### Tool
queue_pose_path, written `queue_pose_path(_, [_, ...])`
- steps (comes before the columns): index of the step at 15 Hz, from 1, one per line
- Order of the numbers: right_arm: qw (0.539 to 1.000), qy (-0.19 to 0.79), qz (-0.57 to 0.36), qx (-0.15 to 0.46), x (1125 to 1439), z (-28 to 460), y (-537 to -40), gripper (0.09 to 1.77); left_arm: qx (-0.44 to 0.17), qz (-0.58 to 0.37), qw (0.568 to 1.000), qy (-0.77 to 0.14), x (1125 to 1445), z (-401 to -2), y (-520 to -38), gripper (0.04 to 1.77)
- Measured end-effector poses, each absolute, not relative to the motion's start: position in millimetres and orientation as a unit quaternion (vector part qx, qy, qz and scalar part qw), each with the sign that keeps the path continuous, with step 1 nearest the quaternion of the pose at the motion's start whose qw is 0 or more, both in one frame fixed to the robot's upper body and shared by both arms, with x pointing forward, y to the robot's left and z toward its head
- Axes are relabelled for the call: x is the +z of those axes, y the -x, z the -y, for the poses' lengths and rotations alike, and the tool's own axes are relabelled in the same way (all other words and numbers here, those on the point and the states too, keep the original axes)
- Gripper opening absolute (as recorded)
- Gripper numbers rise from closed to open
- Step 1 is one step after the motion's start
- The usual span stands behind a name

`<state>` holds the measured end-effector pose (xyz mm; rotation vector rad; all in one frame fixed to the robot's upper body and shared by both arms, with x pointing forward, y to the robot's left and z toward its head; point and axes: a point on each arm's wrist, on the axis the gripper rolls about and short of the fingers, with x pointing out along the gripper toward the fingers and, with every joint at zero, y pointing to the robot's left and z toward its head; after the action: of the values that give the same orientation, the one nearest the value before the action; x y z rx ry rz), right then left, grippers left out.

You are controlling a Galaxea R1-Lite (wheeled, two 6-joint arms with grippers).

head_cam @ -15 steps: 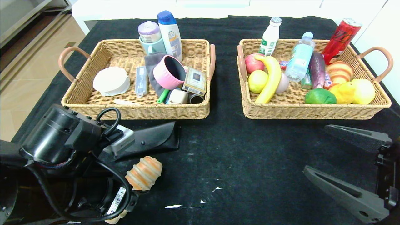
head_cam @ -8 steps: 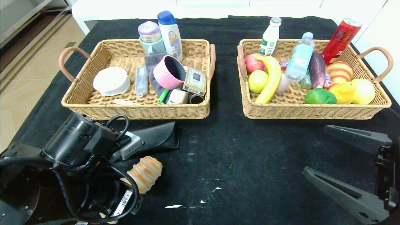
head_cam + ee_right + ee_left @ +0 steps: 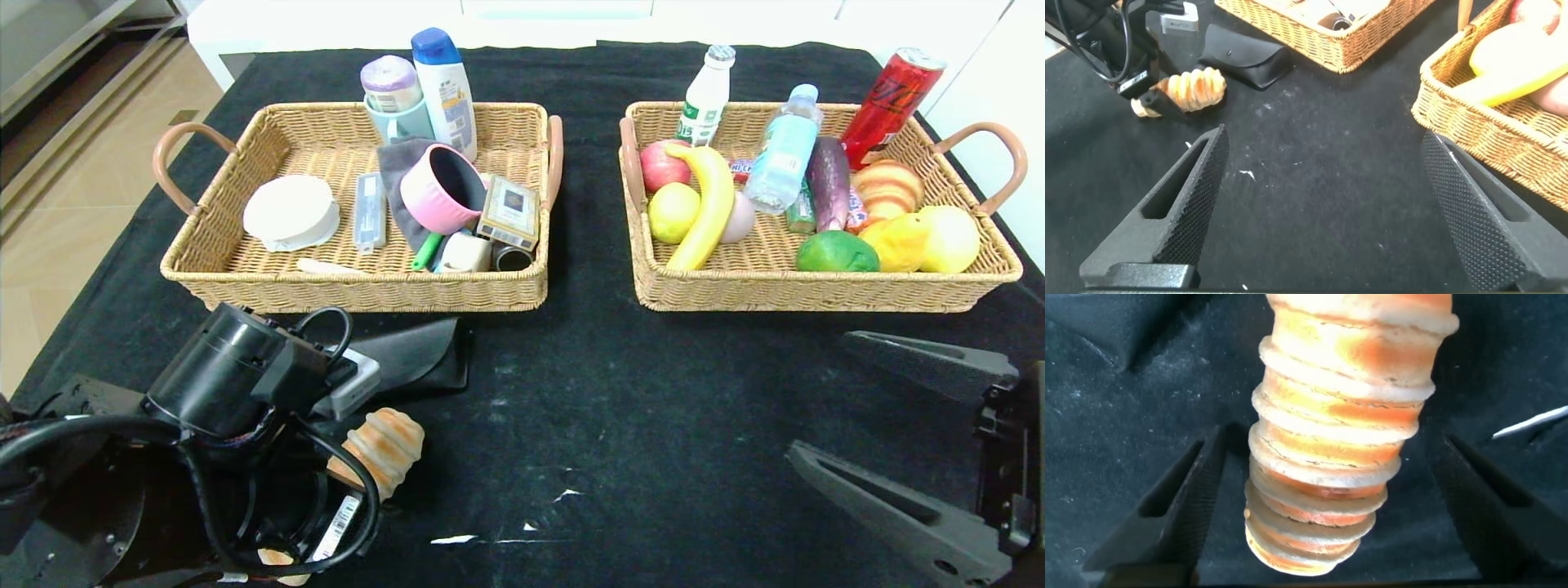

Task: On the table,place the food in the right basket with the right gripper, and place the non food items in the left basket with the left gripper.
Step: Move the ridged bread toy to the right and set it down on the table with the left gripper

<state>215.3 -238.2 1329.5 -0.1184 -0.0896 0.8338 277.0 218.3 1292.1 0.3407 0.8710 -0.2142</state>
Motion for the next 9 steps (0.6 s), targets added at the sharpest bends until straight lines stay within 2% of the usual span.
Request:
queue_pose_path(3, [0.912,0.057,0.043,0.404,1329.4,238.1,-215.5,1.71,-0.101,-0.421,0.886,-0.165,1289.8,-218.8,-277.2,1.09])
queue_pose_path(6, [0.911,0.058,0.041,0.407,1328.3,237.5,-215.1,1.71,-0.100,-0.422,0.886,-0.166,1287.6,-218.9,-277.0,0.81])
queue_pose_path(7, [0.911,0.058,0.041,0.407,1328.3,237.4,-215.0,1.71,-0.100,-0.422,0.886,-0.166,1287.5,-218.9,-277.0,0.67])
queue_pose_path(8, [0.910,0.058,0.041,0.408,1328.1,237.2,-214.9,1.71,-0.100,-0.422,0.886,-0.166,1287.8,-219.0,-277.2,0.45])
queue_pose_path(9, [0.910,0.058,0.041,0.408,1328.0,237.1,-214.9,1.71,-0.100,-0.422,0.886,-0.166,1287.9,-219.0,-277.3,0.39])
